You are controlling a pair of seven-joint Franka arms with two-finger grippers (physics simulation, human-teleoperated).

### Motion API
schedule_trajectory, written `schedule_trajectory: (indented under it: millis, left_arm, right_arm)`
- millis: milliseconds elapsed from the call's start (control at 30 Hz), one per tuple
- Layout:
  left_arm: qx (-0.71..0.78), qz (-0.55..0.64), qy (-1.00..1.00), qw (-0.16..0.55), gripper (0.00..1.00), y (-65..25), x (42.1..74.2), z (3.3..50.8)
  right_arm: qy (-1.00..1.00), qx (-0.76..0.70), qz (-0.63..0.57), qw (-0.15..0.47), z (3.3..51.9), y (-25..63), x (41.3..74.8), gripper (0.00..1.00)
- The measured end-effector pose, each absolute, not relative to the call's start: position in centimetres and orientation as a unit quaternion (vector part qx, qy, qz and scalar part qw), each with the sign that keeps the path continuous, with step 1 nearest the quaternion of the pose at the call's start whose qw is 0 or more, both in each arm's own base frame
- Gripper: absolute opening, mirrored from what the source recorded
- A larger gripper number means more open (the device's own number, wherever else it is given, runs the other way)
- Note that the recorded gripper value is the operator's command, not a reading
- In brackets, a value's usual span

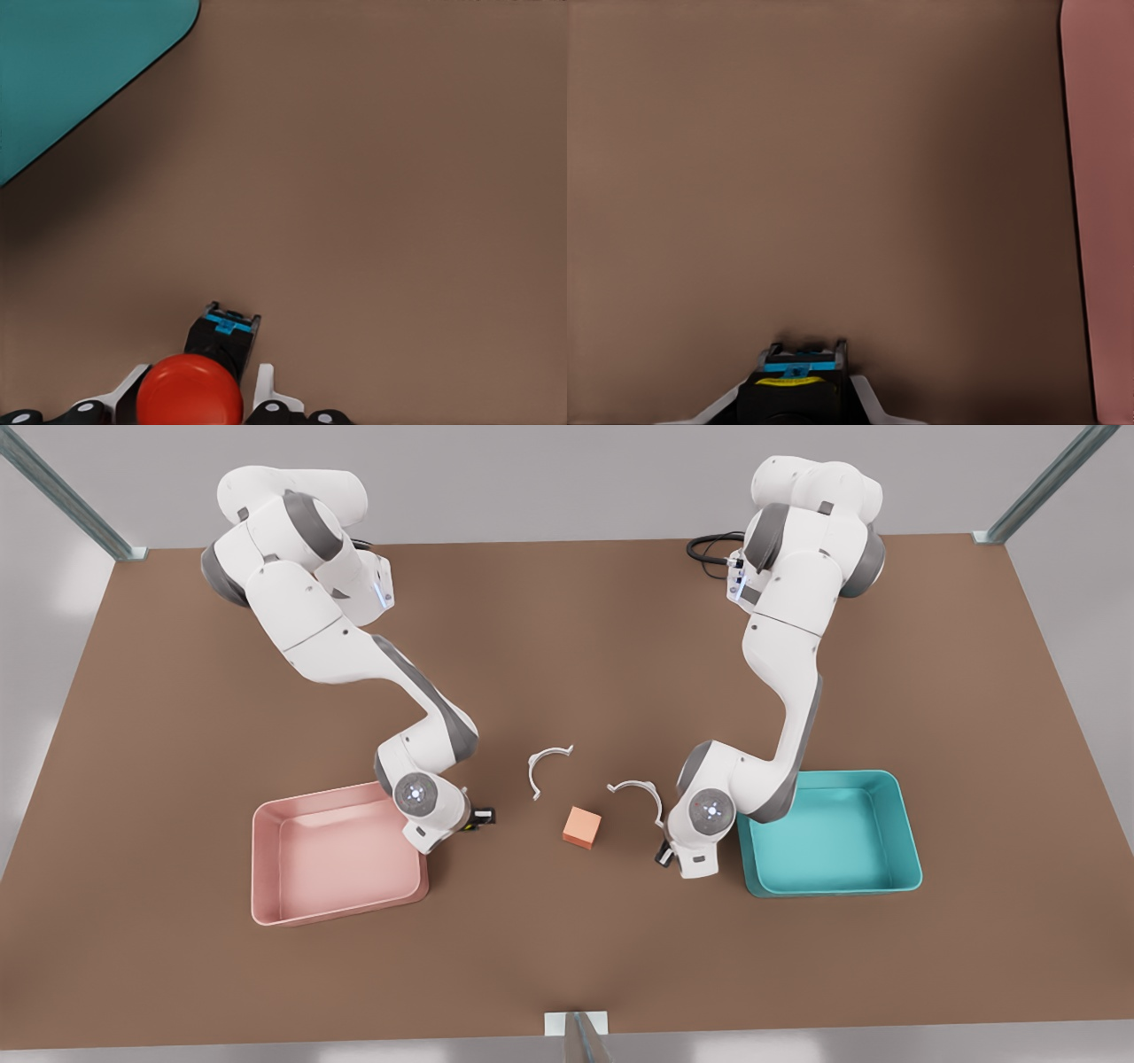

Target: Place the red button in the blue storage box with the left arm, and place the yellow button in the pink storage box with the right arm

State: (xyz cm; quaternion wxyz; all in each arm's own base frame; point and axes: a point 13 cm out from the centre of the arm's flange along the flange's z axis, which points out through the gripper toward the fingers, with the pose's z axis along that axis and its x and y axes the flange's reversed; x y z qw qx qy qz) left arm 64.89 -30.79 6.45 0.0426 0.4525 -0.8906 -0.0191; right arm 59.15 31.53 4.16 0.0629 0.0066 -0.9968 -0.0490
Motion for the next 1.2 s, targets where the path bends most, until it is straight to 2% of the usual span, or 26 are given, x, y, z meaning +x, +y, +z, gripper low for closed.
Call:
schedule_trajectory:
  millis: [100,267,367,433,500,567,667,767,800,833,867,933,1033,1067,1133,1167,1200]
  left_arm:
    - [0.459,-0.021,-0.887,0.043,0.63,-30.6,64.9,6.4]
    - [0.465,-0.021,-0.884,0.042,0.60,-30.7,64.8,6.5]
    - [0.467,-0.019,-0.883,0.040,0.57,-30.9,65.0,7.3]
    - [0.468,-0.016,-0.883,0.037,0.55,-30.9,65.3,8.7]
    - [0.469,-0.016,-0.883,0.036,0.55,-30.9,65.4,9.8]
    - [0.470,-0.016,-0.882,0.030,0.55,-30.2,65.8,12.8]
    - [0.473,-0.024,-0.880,0.018,0.55,-27.2,66.3,20.1]
    - [0.494,-0.037,-0.868,0.025,0.55,-20.0,66.7,25.9]
    - [0.504,-0.043,-0.862,0.030,0.55,-16.7,66.9,27.1]
    - [0.513,-0.054,-0.856,0.034,0.55,-13.2,66.9,27.7]
    - [0.521,-0.068,-0.850,0.038,0.55,-9.9,66.9,27.9]
    - [0.521,-0.092,-0.847,0.053,0.55,-5.0,66.4,27.1]
    - [0.491,-0.122,-0.858,0.095,0.55,-3.2,65.2,21.9]
    - [0.479,-0.124,-0.862,0.107,0.55,-3.3,65.0,19.8]
    - [0.460,-0.118,-0.871,0.124,0.56,-3.9,64.9,16.6]
    - [0.451,-0.111,-0.876,0.130,0.89,-4.3,65.0,15.6]
    - [0.444,-0.105,-0.880,0.133,1.00,-4.5,65.1,14.9]
  right_arm:
    - [-0.997,0.006,-0.049,0.054,5.5,31.5,59.7,0.49]
    - [-0.999,0.009,-0.050,0.003,14.2,31.8,62.0,0.49]
    - [-0.998,-0.016,-0.050,-0.025,21.0,28.0,64.1,0.49]
    - [-0.998,-0.044,-0.044,-0.028,23.4,23.3,65.5,0.49]
    - [-0.997,-0.067,-0.032,-0.020,23.6,18.3,66.4,0.49]
    - [-0.997,-0.072,-0.016,-0.011,22.9,14.8,66.8,0.49]
    - [-0.997,-0.069,-0.005,0.029,18.2,11.6,66.1,0.49]
    - [-0.996,-0.057,-0.001,0.063,12.5,9.8,65.4,0.50]
    - [-0.996,-0.051,-0.001,0.068,10.9,9.4,65.7,0.57]
    - [-0.996,-0.046,-0.001,0.071,9.6,9.2,65.8,0.85]
    - [-0.997,-0.040,0.000,0.071,8.8,9.0,65.9,0.93]
    - [-0.997,-0.029,0.002,0.069,8.2,8.9,66.1,0.93]
    - [-0.998,-0.014,0.004,0.064,8.3,9.2,66.3,0.96]
    - [-0.999,-0.008,0.004,0.054,9.8,9.6,66.8,0.98]
    - [-1.000,0.003,0.012,0.011,16.8,10.3,68.2,1.00]
    - [-1.000,0.008,0.018,-0.013,21.1,10.7,68.7,1.00]
    - [-0.999,0.012,0.024,-0.038,25.7,11.1,69.0,1.00]
